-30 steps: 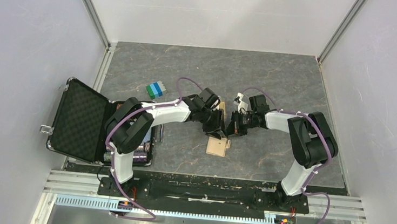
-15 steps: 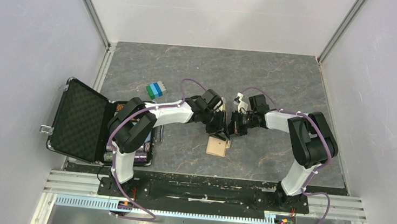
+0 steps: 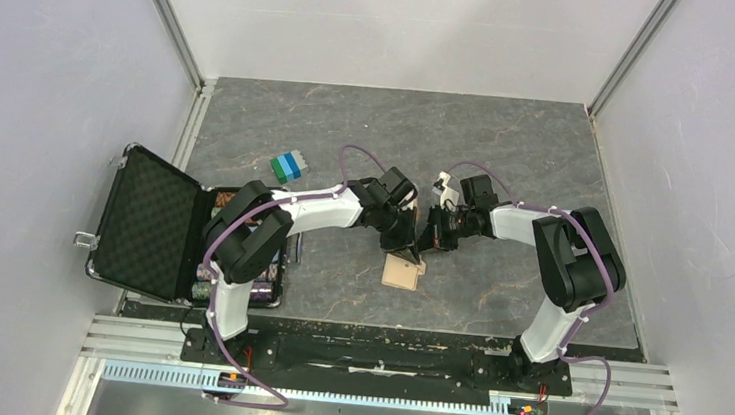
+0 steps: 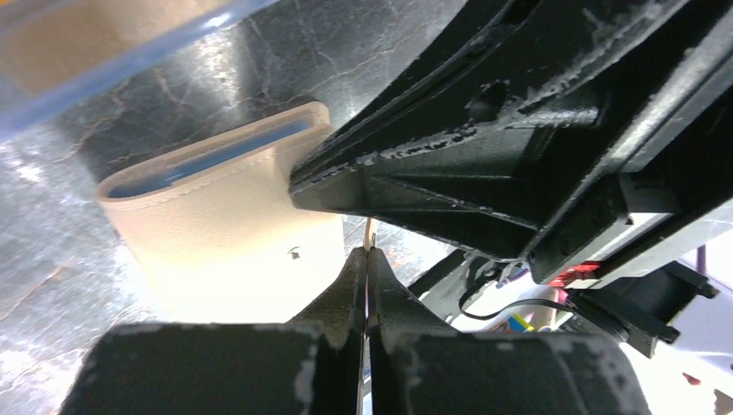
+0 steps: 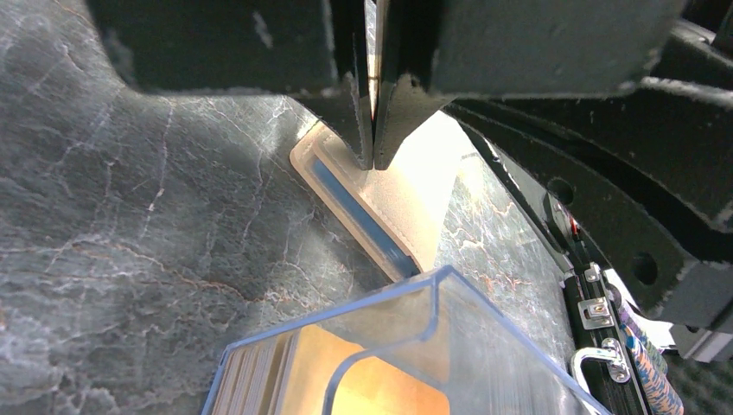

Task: Put the credit cards into the card holder
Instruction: Close the credit card in the card holder.

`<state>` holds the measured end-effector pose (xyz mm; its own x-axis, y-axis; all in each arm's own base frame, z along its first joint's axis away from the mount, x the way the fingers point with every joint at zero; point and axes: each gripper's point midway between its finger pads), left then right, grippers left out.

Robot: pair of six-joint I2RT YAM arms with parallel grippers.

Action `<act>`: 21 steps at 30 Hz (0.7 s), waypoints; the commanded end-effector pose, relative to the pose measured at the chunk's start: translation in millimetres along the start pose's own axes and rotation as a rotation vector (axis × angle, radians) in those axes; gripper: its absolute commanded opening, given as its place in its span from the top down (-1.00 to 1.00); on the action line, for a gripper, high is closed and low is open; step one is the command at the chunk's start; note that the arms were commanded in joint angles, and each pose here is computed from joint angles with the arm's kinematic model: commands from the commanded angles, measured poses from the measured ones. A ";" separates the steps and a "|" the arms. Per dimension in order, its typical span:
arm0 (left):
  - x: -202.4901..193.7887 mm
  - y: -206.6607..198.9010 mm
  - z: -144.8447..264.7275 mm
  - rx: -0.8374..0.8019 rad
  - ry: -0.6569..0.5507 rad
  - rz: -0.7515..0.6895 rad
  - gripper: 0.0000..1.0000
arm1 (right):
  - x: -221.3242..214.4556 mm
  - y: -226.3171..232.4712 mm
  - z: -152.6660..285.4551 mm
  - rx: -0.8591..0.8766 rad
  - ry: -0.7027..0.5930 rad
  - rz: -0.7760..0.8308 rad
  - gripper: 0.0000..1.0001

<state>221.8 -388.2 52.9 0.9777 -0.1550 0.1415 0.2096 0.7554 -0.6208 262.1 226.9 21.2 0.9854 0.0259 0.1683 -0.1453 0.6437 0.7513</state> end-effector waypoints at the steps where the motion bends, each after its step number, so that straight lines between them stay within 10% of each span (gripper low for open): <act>1: 10.2 5.8 12.9 0.090 -0.042 -0.070 0.95 | 1.9 -29.4 -0.9 -0.142 -0.019 0.002 1.00; 21: 12.8 20.1 21.9 0.189 -0.064 -0.061 0.95 | 1.2 -31.8 0.8 -0.160 -0.015 0.009 1.00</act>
<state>228.2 -355.1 36.5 0.9780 -0.1425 0.1521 0.1966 0.8731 -0.4462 263.0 225.6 21.3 0.9865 0.0245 0.1620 -0.1381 0.6561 0.7419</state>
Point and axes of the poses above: each gripper's point midway between its finger pads, its own z axis back along the fingers, its own y axis along the line the jaws close on, x = y × z, and after that the axes turned 5 degrees about -z, right-handed
